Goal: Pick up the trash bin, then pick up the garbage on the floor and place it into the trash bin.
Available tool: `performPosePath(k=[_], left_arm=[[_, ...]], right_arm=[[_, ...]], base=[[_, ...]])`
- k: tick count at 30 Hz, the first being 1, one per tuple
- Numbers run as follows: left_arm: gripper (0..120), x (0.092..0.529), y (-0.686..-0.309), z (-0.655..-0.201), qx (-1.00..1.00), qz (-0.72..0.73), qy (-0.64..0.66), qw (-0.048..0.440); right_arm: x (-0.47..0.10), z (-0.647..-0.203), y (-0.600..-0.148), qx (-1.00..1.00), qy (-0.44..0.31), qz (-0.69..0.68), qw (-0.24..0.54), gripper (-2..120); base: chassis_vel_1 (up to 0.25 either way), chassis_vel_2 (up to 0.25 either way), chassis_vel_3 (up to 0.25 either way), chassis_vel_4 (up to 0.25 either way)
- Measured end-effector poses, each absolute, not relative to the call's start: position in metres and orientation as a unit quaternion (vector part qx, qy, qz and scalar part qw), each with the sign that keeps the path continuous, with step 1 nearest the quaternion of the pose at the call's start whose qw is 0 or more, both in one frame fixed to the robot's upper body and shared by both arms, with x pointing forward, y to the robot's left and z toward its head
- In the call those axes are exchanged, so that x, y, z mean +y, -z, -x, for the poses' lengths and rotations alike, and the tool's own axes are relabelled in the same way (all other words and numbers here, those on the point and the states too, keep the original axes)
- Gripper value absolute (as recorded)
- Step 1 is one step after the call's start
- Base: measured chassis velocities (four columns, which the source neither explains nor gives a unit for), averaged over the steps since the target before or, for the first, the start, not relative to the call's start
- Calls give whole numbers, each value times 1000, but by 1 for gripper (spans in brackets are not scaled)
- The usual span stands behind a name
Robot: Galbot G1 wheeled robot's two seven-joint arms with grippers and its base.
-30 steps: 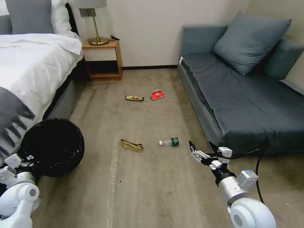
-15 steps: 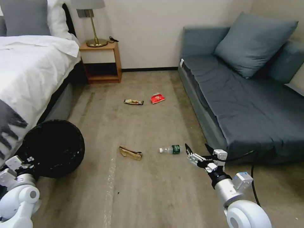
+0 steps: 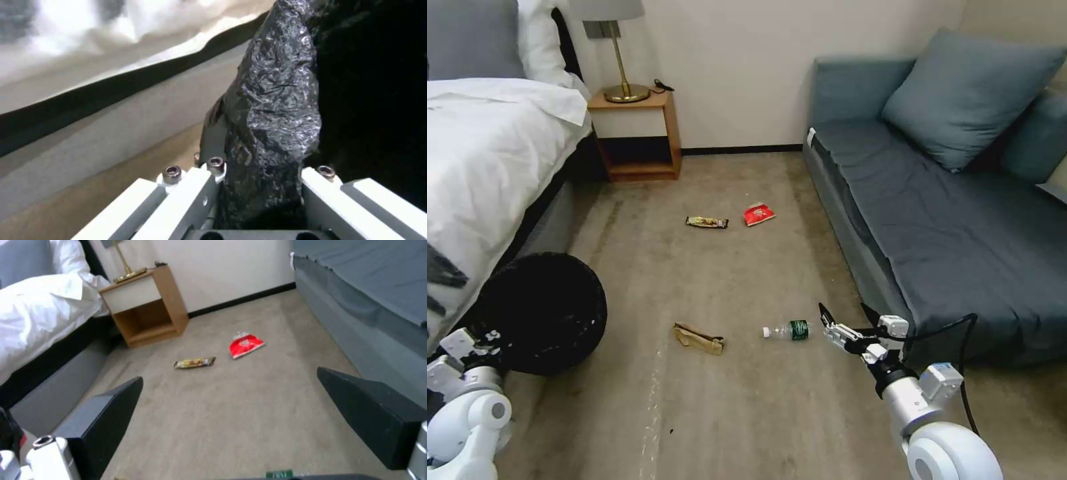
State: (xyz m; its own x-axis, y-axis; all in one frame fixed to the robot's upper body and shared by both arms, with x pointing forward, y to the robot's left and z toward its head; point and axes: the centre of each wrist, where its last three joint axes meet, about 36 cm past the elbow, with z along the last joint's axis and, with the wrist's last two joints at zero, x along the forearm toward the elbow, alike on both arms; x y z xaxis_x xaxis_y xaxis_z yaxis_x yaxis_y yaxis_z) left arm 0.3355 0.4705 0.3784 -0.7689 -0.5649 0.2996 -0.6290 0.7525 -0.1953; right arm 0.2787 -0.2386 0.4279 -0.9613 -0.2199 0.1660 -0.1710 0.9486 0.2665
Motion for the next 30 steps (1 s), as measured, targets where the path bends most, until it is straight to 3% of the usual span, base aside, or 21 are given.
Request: performPosePath(k=[30], left_arm=[[3,475,-369,-333,-928,-323,-145,113]], right_arm=[[-244,-284,-417,-981,138,-105,84,100]], base=[[-91,92,93,-96]])
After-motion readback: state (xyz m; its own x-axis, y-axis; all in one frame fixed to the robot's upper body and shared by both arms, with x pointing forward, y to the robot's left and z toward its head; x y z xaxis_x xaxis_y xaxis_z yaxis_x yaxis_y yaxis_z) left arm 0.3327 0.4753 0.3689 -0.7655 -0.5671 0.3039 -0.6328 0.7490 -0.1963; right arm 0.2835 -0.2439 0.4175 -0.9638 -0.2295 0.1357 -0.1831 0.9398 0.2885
